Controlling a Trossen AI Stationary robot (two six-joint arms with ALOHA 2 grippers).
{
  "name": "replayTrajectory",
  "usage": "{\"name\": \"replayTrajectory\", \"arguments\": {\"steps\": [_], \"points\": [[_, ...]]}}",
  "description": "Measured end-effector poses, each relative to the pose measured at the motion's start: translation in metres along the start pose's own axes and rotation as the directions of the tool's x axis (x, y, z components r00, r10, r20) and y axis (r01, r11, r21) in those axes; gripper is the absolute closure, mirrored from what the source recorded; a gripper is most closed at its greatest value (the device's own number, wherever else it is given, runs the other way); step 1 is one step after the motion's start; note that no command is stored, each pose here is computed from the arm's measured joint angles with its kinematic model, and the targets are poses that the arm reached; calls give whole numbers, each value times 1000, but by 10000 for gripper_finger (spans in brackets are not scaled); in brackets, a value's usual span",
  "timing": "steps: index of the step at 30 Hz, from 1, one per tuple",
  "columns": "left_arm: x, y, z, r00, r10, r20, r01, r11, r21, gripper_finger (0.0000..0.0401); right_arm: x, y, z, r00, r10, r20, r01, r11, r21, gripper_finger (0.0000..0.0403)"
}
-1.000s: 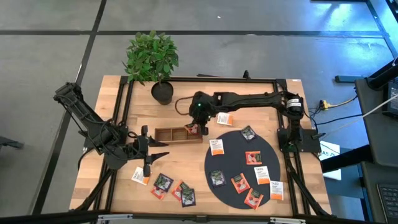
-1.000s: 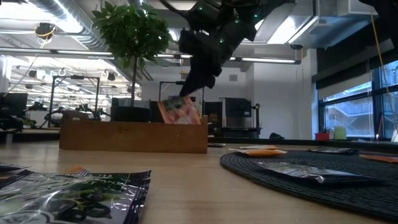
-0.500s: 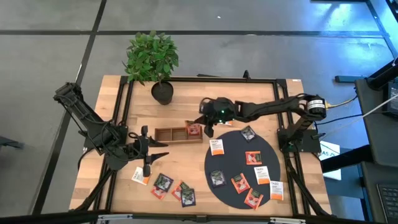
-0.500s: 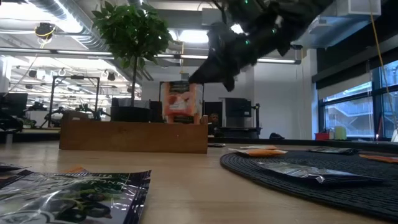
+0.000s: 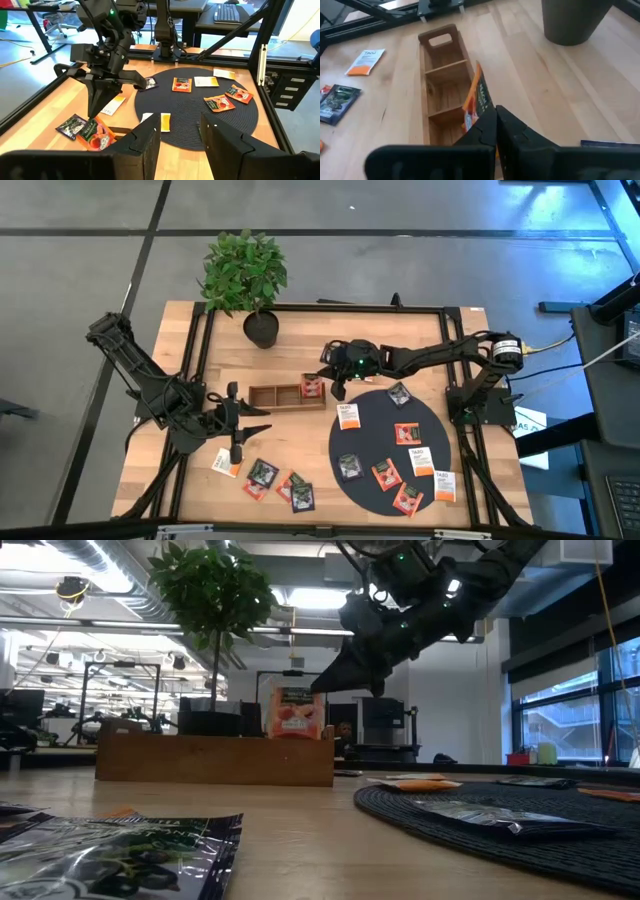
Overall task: Pick & Place Tea
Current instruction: Put the orange tea bag into the right section of the wooden organizer
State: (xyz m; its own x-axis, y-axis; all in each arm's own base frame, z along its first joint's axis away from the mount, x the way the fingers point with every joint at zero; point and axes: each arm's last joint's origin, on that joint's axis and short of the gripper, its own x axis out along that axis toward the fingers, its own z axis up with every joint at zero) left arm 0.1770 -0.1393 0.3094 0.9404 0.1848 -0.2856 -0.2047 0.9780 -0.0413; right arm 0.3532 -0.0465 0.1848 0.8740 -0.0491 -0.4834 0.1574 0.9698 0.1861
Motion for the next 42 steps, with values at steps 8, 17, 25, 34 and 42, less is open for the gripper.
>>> {"name": "replayTrajectory", "arguments": {"steps": [8, 17, 25, 34, 42], "points": [[0, 0, 0, 1000, 0, 0, 0, 1000, 0, 266, 0, 0, 0, 1000, 0, -2, 0, 1000, 2, 376], [0, 0, 0, 1000, 0, 0, 0, 1000, -1, 267, 0, 0, -1, 1000, 0, -6, 0, 1000, 14, 344], [0, 0, 0, 1000, 1, 1, -1, 1000, -3, 269, -2, 2, 17, 984, 70, -161, -76, 996, -36, 274], [0, 0, 0, 1000, 2, 0, -2, 1000, -17, 265, -3, 6, 32, 987, 79, -142, -97, 987, -127, 182], [0, 5, -10, 997, 32, -74, -38, 996, -87, 269, -4, 2, 22, 971, 49, -232, -65, 996, -61, 186]]}}
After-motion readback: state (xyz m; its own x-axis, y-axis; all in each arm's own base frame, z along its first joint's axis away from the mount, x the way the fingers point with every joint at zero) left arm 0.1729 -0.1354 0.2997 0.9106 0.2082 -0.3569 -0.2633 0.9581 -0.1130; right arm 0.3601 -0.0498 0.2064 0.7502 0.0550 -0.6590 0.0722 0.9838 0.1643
